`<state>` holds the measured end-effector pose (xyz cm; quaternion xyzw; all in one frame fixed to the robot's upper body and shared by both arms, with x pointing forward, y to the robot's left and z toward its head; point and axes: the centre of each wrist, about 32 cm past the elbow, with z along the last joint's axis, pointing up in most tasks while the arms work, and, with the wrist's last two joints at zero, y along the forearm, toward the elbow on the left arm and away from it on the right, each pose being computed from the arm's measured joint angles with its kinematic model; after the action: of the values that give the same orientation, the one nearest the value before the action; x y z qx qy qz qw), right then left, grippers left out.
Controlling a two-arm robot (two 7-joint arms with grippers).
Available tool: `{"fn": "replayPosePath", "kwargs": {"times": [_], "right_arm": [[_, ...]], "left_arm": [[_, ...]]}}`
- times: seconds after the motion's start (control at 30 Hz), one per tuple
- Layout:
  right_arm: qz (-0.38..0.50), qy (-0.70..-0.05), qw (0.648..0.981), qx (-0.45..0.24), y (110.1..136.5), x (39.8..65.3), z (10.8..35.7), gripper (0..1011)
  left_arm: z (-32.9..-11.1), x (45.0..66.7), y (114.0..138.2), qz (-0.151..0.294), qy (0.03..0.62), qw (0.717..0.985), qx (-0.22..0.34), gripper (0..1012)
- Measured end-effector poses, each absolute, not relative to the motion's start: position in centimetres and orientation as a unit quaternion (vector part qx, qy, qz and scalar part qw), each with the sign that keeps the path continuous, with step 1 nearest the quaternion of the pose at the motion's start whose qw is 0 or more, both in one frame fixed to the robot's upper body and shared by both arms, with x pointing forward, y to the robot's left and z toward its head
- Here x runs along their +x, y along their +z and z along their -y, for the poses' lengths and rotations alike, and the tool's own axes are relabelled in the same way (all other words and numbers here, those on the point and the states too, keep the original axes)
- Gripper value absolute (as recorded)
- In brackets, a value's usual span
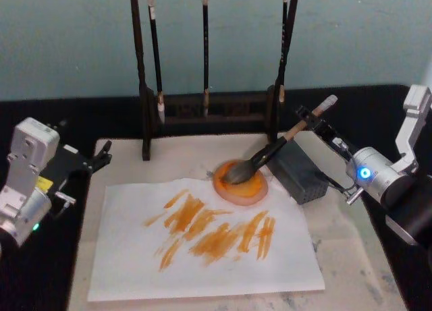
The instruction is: Pick up the brush from the inkstone, write on the paper, then place the brush back to its original position.
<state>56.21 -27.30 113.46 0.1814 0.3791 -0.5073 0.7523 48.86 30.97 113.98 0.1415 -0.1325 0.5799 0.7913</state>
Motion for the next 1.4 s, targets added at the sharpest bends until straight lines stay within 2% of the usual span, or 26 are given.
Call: {"fn": "replayPosePath", "kwargs": {"times": [0.33, 0.47, 0.57, 0.6, 0.67, 0.7, 0.83, 0.9, 1.4], "right_arm": [[-0.38, -0.508, 0.752, 0.181, 113.44, 56.19, 27.29, 745], [-0.38, -0.508, 0.751, 0.181, 113.44, 56.19, 27.28, 588], [-0.38, -0.508, 0.751, 0.181, 113.44, 56.19, 27.28, 529], [-0.38, -0.508, 0.751, 0.181, 113.44, 56.19, 27.28, 468], [-0.38, -0.508, 0.751, 0.181, 113.44, 56.19, 27.29, 424], [-0.38, -0.508, 0.751, 0.181, 113.44, 56.19, 27.29, 361], [-0.38, -0.508, 0.751, 0.181, 113.44, 56.19, 27.3, 266], [-0.38, -0.508, 0.751, 0.181, 113.44, 56.19, 27.29, 187], [-0.38, -0.508, 0.751, 0.181, 113.44, 56.19, 27.3, 173]], "left_arm": [[-30.97, 48.86, 113.98, 0.132, 0.58, 0.791, 0.141, 1001], [-30.97, 48.86, 113.98, 0.132, 0.58, 0.791, 0.142, 1001], [-30.97, 48.86, 113.98, 0.132, 0.58, 0.791, 0.141, 1001], [-30.97, 48.86, 113.98, 0.132, 0.58, 0.791, 0.142, 1001], [-30.97, 48.86, 113.98, 0.132, 0.58, 0.791, 0.142, 1001], [-30.97, 48.86, 113.98, 0.132, 0.58, 0.791, 0.141, 1001], [-30.97, 48.86, 113.98, 0.132, 0.58, 0.791, 0.142, 1001], [-30.97, 48.86, 113.98, 0.132, 0.58, 0.791, 0.141, 1001], [-30.97, 48.86, 113.98, 0.132, 0.58, 0.791, 0.142, 1001]]}}
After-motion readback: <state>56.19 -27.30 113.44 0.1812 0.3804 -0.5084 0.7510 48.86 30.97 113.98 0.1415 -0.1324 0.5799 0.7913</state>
